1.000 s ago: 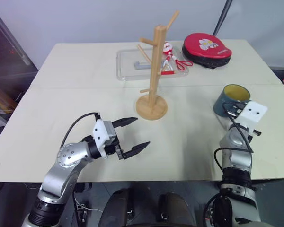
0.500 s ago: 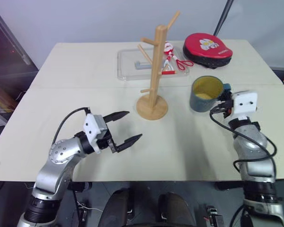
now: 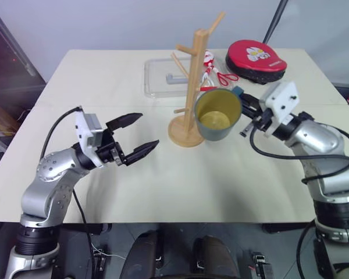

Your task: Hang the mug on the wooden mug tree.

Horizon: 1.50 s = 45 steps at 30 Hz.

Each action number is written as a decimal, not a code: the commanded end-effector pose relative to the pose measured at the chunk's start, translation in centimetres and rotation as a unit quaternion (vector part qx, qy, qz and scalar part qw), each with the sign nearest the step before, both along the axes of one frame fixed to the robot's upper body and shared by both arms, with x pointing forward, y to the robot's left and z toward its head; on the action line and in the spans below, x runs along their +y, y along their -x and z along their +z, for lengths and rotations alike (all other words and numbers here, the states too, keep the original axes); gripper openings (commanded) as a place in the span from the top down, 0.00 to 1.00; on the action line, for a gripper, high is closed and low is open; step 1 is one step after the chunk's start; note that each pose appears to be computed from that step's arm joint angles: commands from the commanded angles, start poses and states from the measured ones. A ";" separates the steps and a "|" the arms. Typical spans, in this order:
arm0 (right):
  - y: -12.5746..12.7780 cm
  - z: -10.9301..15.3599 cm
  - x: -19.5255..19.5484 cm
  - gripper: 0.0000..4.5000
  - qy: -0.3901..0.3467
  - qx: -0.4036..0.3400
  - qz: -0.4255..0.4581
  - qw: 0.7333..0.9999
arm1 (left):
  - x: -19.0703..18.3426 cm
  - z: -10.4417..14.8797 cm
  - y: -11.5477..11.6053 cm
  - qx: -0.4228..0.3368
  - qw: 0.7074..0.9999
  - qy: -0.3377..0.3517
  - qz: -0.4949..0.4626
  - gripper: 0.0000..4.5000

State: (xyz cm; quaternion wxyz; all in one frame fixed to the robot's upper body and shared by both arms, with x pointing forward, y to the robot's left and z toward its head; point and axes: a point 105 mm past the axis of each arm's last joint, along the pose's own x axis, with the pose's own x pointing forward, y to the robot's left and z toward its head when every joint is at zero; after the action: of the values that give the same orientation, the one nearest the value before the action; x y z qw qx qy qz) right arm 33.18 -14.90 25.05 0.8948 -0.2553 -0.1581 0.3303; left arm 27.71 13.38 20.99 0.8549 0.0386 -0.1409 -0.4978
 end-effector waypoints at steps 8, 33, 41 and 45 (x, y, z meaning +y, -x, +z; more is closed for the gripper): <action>-1.6 2.1 1.1 0.99 0.046 -0.014 0.010 0.999 | 0.5 1.9 0.8 -0.017 1.000 0.026 0.001 0.00; -3.6 1.5 2.0 0.85 0.087 0.037 -0.006 0.995 | -0.1 2.7 1.3 -0.017 0.999 0.041 -0.011 0.00; -3.3 3.1 0.8 0.23 0.094 0.008 -0.029 0.995 | -0.1 2.7 1.2 -0.016 0.999 0.041 -0.006 0.00; -2.2 4.2 -2.3 0.23 0.052 0.006 -0.052 0.997 | 0.7 2.2 0.4 -0.006 0.999 0.042 0.033 0.00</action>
State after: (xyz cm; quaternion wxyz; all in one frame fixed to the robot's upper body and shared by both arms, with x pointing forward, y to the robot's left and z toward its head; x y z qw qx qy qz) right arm 36.44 -16.03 27.05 0.8929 -0.3158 -0.0868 0.3089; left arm 27.39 13.68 22.56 0.8643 -0.0013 -0.1544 -0.4787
